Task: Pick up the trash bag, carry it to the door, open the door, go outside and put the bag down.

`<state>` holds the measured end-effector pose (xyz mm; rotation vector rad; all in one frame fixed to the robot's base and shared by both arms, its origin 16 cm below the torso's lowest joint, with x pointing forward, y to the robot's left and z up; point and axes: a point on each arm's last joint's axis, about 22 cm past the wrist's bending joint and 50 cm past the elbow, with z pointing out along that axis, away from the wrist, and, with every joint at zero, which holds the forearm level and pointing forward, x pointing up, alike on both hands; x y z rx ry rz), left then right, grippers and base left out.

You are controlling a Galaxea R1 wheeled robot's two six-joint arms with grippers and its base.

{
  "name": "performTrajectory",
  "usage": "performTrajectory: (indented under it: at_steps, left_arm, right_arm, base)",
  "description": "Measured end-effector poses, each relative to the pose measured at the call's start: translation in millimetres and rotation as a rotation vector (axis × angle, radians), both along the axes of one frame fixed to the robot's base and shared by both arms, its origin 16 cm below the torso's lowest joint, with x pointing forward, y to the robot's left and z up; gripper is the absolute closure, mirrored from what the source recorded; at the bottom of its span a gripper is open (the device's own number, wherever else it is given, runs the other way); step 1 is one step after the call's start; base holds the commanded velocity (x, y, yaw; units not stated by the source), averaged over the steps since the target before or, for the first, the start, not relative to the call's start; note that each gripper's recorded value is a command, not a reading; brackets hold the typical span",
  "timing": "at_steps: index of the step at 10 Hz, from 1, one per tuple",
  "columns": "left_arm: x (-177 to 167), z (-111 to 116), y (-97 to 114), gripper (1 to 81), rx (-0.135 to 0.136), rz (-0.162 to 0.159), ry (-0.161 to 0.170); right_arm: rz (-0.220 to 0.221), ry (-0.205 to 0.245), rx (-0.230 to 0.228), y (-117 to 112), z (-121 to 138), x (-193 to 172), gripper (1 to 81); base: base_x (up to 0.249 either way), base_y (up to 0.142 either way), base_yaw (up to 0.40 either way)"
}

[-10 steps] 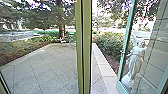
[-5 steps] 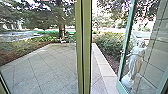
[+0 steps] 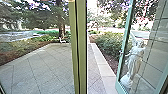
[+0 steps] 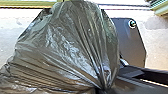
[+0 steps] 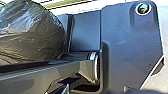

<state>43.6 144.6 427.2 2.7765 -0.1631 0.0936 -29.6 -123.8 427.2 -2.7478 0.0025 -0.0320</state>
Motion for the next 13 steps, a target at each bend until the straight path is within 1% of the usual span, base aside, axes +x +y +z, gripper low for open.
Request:
performTrajectory:
  at_steps: [1, 3, 4, 5, 8, 13]
  left_arm:
    - [-2, 1, -7, 81.1, -0.012, -0.002, 0.002]
    - [-2, -1, 8, 81.1, 0.009, 0.001, 0.002]
    - [-3, -1, 6, 81.1, 0.006, 0.0, 0.002]
    - [-3, -1, 8, 81.1, 0.01, 0.001, 0.003]
    - [-3, -1, 4, 81.1, 0.004, 0.0, 0.003]
    - [-3, -1, 4, 81.1, 0.005, 0.0, 0.002]
  right_arm:
    - [-0.026, 0.011, 0.011, 9, 1, -1, 1.0]
    - [-0.005, 0.004, 0.004, 4, 1, -3, 1.0]
    - [-0.011, 0.007, 0.009, 7, 1, -3, 1.0]
    - [-0.013, 0.008, 0.009, 7, 1, -3, 1.0]
    - [-0.012, 0.007, 0.008, 7, 1, -3, 1.0]
    - [-0.01, 0.006, 0.008, 7, 1, -3, 1.0]
  base:
    - [0.0, -0.094, 0.0]
    - [0.0, -0.094, 0.0]
    - [0.0, -0.094, 0.0]
    - [0.0, -0.097, 0.0]
    - [0.0, -0.102, 0.0]
    - [0.0, -0.11, 0.0]
